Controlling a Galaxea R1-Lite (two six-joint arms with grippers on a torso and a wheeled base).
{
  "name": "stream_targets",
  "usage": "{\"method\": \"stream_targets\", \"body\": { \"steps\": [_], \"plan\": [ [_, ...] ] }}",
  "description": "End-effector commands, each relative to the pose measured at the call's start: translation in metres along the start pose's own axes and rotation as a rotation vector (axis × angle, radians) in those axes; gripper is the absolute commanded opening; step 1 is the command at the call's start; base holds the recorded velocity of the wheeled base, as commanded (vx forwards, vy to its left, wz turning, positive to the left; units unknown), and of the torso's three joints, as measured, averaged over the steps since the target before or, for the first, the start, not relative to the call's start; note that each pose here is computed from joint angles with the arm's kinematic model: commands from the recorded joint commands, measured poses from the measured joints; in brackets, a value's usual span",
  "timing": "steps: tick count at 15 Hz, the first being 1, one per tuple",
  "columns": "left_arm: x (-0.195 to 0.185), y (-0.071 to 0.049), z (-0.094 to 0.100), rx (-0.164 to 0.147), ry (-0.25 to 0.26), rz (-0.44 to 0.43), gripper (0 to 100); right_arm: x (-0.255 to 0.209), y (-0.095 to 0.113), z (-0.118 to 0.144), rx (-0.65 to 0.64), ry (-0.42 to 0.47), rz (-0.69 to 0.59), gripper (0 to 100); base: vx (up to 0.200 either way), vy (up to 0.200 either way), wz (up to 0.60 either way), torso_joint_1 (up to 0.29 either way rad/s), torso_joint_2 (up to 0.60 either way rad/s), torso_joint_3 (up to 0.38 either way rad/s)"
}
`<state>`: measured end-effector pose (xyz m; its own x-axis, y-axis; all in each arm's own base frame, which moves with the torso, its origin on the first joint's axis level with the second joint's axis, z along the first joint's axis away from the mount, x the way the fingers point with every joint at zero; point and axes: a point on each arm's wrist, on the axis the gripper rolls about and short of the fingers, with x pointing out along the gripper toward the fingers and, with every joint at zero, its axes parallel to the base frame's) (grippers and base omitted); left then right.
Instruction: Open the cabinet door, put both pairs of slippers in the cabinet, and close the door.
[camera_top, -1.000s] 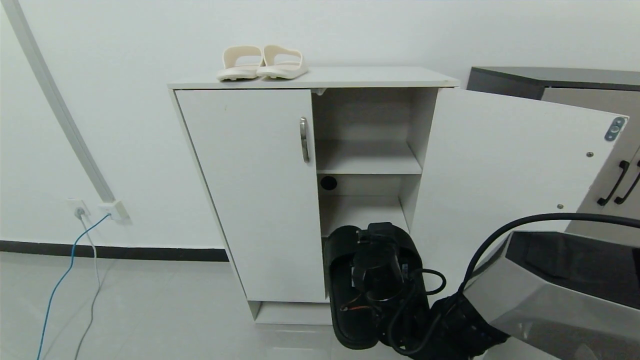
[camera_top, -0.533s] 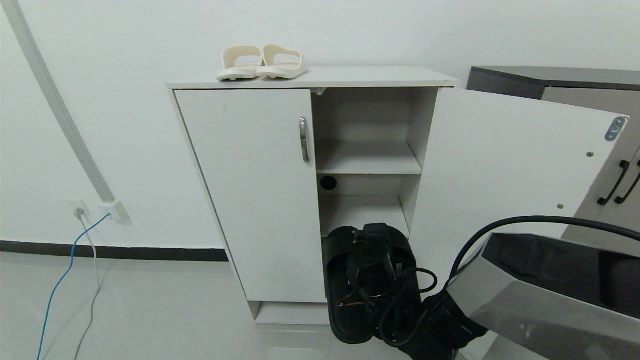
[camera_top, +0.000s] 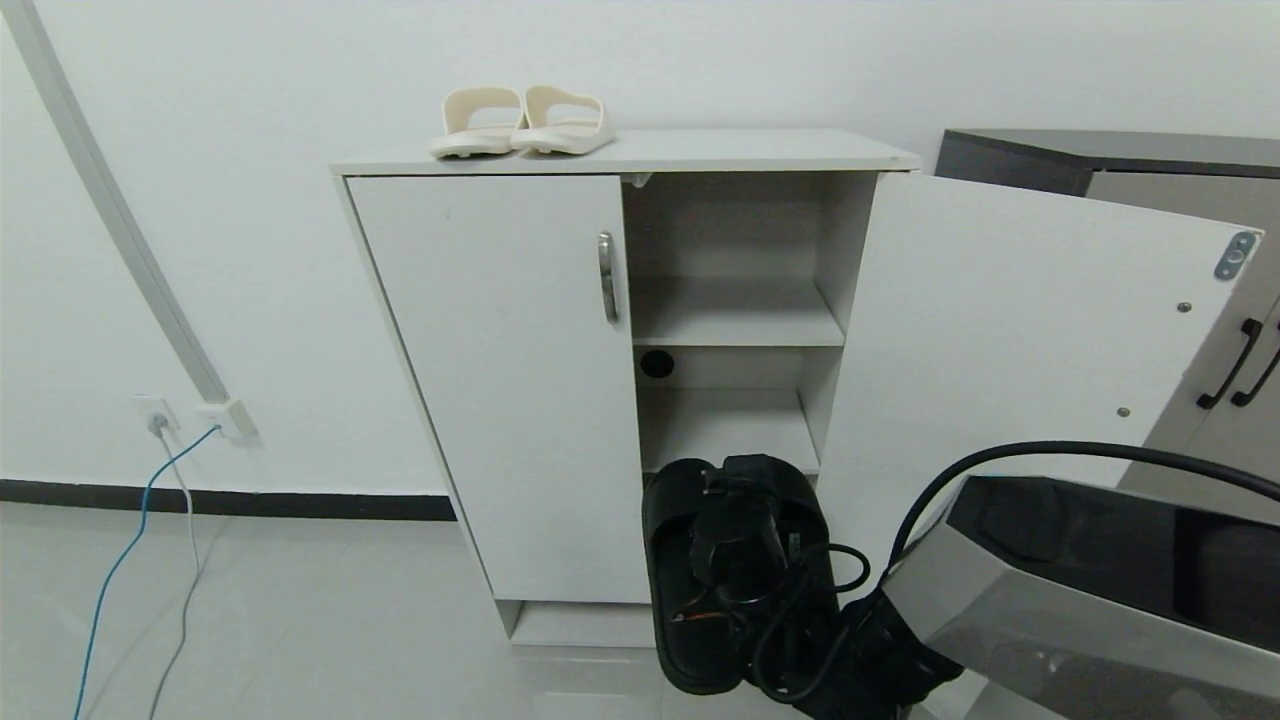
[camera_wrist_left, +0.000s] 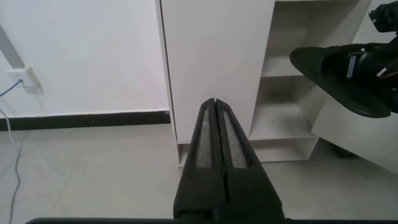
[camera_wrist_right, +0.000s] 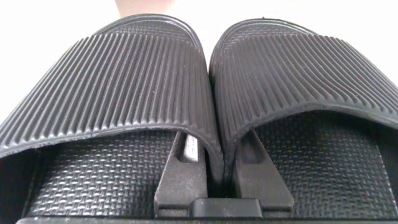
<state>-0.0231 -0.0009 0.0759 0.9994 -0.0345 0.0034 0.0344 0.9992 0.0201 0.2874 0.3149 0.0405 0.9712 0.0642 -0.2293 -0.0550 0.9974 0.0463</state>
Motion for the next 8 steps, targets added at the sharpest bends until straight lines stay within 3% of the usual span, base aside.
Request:
{"method": "stream_targets", "body": {
  "steps": [1, 8],
  "plan": [
    [0.0, 0.0, 0.0, 0.0, 0.002, 0.001, 0, 0.0, 0.0, -0.001, -0.002, 0.002, 0.0, 0, 0.0, 0.0, 0.0, 0.002, 0.0, -0.124],
    [0.0, 0.0, 0.0, 0.0, 0.002, 0.001, 0, 0.004, 0.0, -0.011, -0.012, 0.013, -0.005, 0, 0.0, 0.0, 0.0, 0.002, 0.0, -0.185]
  ]
}}
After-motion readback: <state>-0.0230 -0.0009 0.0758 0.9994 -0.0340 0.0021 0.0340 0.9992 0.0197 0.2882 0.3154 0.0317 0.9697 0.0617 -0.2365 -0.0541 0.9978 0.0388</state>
